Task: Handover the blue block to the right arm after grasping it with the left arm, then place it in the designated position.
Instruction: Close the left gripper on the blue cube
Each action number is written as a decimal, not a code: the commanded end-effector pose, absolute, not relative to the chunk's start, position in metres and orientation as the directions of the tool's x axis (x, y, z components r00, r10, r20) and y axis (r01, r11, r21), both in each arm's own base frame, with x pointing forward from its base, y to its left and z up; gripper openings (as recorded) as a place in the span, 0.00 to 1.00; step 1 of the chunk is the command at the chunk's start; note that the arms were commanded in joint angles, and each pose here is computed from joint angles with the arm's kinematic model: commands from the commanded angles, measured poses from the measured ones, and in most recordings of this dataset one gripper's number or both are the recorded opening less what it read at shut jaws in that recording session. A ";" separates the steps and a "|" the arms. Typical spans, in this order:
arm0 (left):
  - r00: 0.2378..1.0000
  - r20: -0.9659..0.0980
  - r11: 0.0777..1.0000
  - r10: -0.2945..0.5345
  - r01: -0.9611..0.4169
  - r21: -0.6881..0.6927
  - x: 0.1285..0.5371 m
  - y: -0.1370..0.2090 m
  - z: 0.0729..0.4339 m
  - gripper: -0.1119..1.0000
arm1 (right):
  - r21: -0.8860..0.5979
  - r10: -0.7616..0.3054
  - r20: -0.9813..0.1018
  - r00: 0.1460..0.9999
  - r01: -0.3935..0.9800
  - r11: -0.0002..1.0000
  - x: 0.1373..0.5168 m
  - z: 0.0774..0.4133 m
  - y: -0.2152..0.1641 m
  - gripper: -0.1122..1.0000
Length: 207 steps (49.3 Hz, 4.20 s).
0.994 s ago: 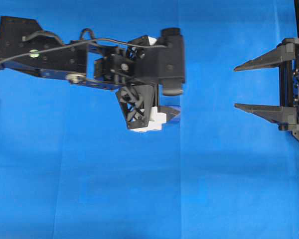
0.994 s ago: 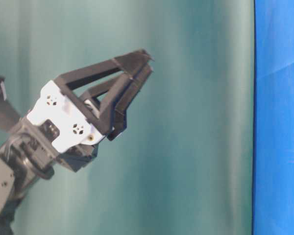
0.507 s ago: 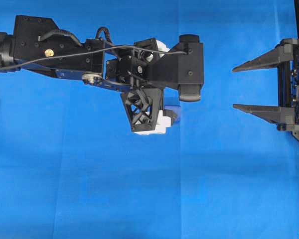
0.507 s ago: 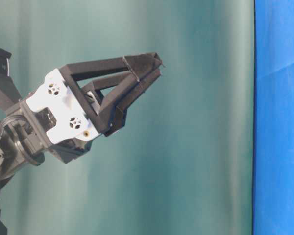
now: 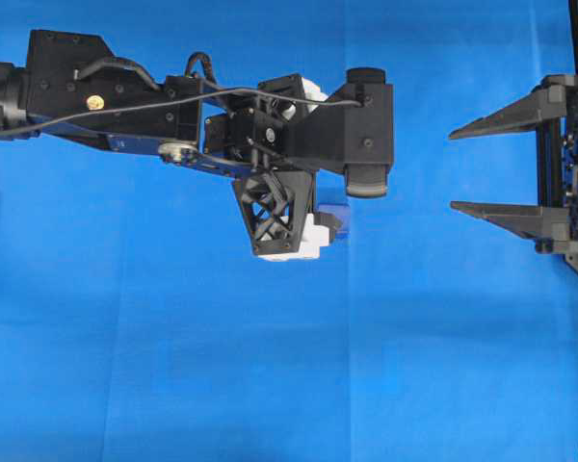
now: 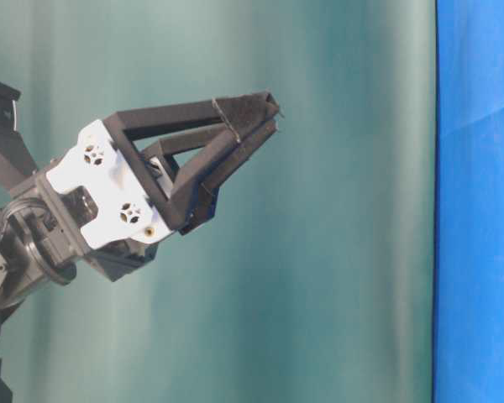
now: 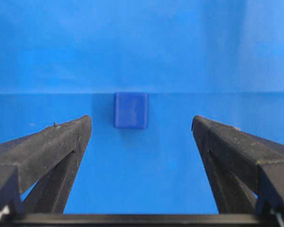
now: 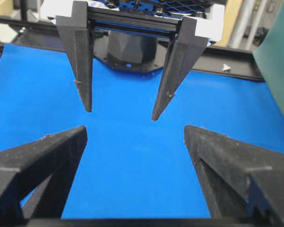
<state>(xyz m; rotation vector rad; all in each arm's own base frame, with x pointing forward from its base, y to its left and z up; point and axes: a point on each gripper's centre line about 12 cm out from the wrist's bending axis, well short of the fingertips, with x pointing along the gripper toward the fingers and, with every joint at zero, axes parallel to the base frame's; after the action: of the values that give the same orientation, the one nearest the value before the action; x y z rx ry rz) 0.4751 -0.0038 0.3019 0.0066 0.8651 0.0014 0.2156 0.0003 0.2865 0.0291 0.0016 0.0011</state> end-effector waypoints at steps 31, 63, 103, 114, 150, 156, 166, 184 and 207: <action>0.677 -0.736 1.000 0.004 0.005 0.010 0.474 -0.004 0.317 0.92 | 0.032 0.000 0.028 1.000 -0.001 0.999 0.218 0.298 0.000 0.99; 0.642 -0.767 1.000 0.002 -0.009 -0.005 0.486 -0.004 0.220 0.92 | 0.032 0.000 0.003 1.000 0.000 0.999 0.221 0.292 0.000 0.99; 0.632 -0.775 1.000 0.005 -0.014 -0.005 0.502 0.001 0.116 0.92 | 0.032 0.000 -0.026 1.000 0.001 0.999 0.225 0.284 0.000 0.99; 0.639 -0.769 1.000 0.006 -0.016 -0.006 0.503 0.001 0.114 0.92 | 0.032 0.000 -0.031 1.000 0.001 0.999 0.226 0.283 0.000 0.99; 0.633 -0.774 1.000 0.005 -0.011 -0.003 0.501 0.001 0.112 0.52 | 0.033 0.000 -0.038 0.999 0.001 0.999 0.227 0.281 0.000 0.99; 0.630 -0.777 1.000 0.008 -0.015 -0.003 0.500 0.003 0.112 0.52 | 0.035 0.000 -0.038 0.999 0.001 0.999 0.227 0.281 0.000 0.99; 0.628 -0.778 1.000 0.007 -0.011 -0.001 0.499 0.002 0.112 0.52 | 0.035 -0.002 -0.038 0.999 0.003 0.999 0.227 0.281 0.000 0.99; 0.634 -0.773 1.000 0.008 -0.009 0.004 0.496 0.003 0.132 0.52 | 0.035 0.000 -0.040 0.999 0.001 0.999 0.227 0.281 0.000 0.99; 0.695 -0.719 1.000 0.007 -0.004 0.006 0.478 0.001 0.223 0.52 | 0.035 0.000 -0.038 0.999 0.001 0.999 0.227 0.281 0.000 0.99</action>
<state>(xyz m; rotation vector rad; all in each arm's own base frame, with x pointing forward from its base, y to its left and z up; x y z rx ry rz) 0.4798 0.0015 0.1790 0.0037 0.8912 0.0068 0.2247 0.0003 0.2733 0.0305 0.0614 -0.0002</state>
